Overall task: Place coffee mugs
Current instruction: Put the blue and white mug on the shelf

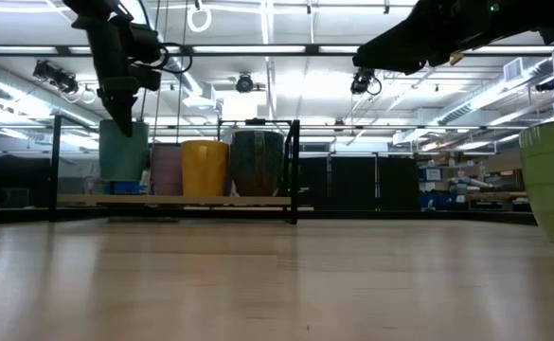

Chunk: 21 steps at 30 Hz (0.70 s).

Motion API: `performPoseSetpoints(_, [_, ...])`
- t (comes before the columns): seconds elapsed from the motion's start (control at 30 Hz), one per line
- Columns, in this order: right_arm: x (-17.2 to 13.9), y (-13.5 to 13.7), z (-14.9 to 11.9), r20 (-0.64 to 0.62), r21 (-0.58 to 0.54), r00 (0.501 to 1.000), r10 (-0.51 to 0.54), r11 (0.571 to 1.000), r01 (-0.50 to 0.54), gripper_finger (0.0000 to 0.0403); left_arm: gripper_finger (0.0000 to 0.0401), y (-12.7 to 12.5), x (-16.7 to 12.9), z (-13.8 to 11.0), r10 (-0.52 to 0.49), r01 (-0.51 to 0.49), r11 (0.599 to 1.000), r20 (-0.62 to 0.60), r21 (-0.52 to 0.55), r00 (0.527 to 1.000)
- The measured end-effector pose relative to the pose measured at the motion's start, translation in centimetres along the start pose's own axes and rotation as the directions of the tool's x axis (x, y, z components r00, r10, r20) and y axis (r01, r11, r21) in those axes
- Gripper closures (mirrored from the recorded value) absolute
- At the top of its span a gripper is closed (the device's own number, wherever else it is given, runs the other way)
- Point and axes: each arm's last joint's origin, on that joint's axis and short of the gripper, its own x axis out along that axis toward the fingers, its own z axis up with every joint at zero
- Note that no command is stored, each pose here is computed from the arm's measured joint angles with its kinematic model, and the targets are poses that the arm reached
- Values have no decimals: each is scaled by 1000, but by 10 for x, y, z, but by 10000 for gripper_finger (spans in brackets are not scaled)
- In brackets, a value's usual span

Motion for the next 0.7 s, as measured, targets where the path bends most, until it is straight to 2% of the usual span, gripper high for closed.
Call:
performPoseSetpoints(0.27, [0, 0, 1, 5, 2, 1000, 0, 1000, 0, 215, 369, 1, 0, 4, -17, 17, 1000, 59, 0, 998])
performPoseSetpoints(0.7, [-2, 4, 2, 21, -4, 1000, 14, 1000, -14, 215, 369, 11, 17, 5, -34, 34, 999, 1, -23, 999])
